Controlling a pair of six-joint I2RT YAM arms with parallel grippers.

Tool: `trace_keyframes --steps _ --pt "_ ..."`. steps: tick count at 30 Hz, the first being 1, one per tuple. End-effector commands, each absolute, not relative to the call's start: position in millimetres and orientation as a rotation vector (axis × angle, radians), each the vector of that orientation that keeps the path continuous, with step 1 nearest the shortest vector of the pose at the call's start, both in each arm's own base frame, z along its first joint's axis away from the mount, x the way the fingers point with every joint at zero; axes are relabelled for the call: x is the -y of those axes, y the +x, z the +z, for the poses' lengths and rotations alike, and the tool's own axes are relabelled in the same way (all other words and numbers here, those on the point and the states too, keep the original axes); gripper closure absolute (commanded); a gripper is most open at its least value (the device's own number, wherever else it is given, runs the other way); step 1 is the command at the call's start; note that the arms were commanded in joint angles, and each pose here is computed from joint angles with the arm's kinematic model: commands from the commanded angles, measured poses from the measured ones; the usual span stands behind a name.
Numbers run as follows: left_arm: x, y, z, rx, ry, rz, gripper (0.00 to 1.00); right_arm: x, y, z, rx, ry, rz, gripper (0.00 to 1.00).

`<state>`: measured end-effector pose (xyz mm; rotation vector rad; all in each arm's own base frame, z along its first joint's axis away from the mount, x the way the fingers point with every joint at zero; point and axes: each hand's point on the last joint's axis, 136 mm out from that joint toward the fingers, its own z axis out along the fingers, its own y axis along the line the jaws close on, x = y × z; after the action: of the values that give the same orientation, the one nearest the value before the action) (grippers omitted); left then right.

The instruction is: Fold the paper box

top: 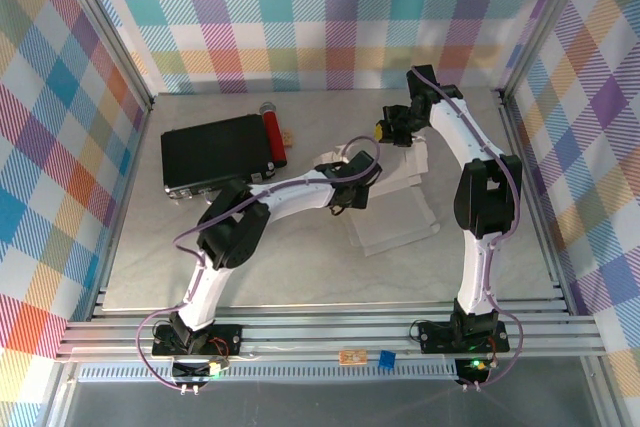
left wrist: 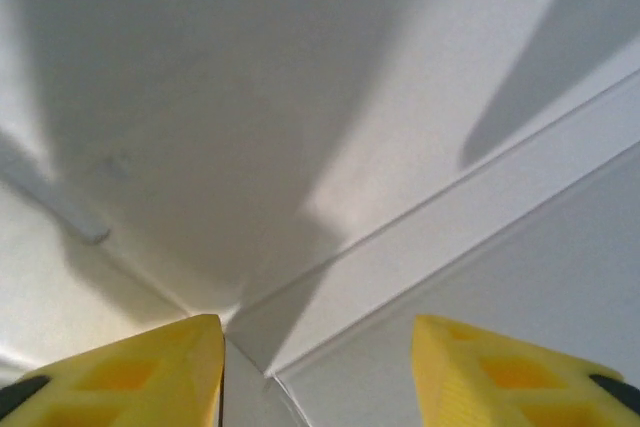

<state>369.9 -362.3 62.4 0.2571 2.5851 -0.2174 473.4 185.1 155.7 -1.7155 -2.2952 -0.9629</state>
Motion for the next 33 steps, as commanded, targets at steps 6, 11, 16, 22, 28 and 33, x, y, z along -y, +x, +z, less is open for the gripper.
trace_keyframes --steps 6,11,16,22,28,33 --pt "289 368 200 -2.369 0.145 -0.572 0.30 -185 473 187 2.406 -1.627 -1.068 1.00" --pt "240 374 170 -2.466 0.171 -0.637 0.36 -190 475 187 2.403 -1.582 -1.109 1.00" --pt "250 394 145 -2.460 0.322 -0.610 0.38 -192 475 184 2.395 -1.565 -1.109 1.00" --pt "267 413 128 -2.425 0.358 -0.644 0.40 -191 473 178 2.377 -1.563 -1.097 1.00" --pt "266 423 113 -2.454 0.338 -0.596 0.47 -191 475 178 2.368 -1.572 -1.104 1.00" --pt "269 429 105 -2.480 0.318 -0.535 0.70 -191 477 176 2.363 -1.581 -1.104 1.00"
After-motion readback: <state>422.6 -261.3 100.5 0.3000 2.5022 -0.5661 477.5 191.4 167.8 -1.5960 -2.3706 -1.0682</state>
